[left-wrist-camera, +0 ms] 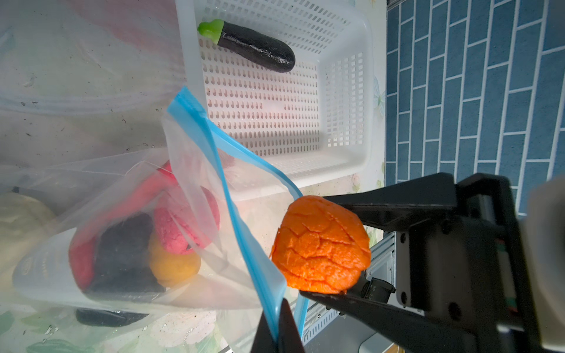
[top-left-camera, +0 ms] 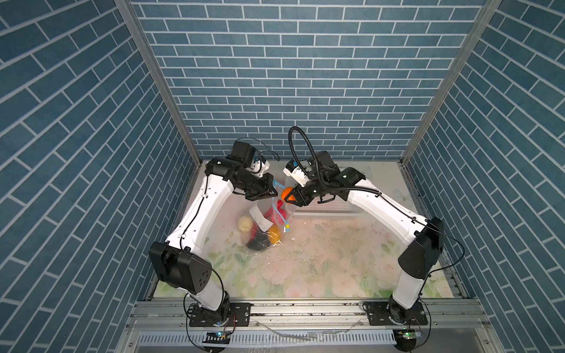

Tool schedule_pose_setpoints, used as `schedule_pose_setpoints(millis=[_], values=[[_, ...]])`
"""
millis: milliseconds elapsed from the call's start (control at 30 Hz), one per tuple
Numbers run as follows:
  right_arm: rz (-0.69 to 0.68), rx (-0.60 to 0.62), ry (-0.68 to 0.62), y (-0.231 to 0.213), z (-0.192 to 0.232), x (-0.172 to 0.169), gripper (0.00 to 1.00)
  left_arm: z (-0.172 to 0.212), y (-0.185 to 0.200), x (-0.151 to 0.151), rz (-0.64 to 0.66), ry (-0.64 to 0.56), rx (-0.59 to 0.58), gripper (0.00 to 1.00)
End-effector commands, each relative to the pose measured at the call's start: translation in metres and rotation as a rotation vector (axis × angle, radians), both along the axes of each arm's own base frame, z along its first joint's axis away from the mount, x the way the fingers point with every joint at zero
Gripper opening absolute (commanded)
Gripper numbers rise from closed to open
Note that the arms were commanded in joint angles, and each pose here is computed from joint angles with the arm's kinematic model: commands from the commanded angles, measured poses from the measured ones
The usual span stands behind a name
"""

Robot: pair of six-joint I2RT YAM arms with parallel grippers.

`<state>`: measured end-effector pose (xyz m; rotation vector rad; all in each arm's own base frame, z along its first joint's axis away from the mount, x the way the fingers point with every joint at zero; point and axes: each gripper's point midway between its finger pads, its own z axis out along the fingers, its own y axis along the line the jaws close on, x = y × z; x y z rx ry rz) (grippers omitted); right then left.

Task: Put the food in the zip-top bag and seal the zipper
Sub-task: 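Lift the orange item and carry it over the bag mouth, then lower the orange item into the bag and open the right gripper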

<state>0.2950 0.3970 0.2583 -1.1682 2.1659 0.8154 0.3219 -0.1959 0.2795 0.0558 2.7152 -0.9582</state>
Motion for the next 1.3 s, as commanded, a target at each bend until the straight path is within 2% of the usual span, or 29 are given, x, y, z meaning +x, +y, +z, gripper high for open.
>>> schedule_pose_setpoints(millis=[0, 800, 900, 1267], values=[[0.049, -0.011, -0.017, 0.005, 0.002, -0.005, 0.44, 0.012, -0.003, -0.001, -0.018, -0.032, -0.013, 0.00], [0.034, -0.129, 0.021, -0.006, -0.028, -0.006, 0.47, 0.012, -0.005, 0.000, -0.020, -0.041, -0.023, 0.00], [0.035, -0.140, 0.023, -0.007, -0.030, -0.007, 0.49, 0.010, -0.004, -0.001, -0.022, -0.035, -0.020, 0.00], [0.027, -0.163, 0.001, -0.010, -0.030, -0.006, 0.67, 0.011, -0.004, -0.002, -0.024, -0.037, -0.019, 0.00]])
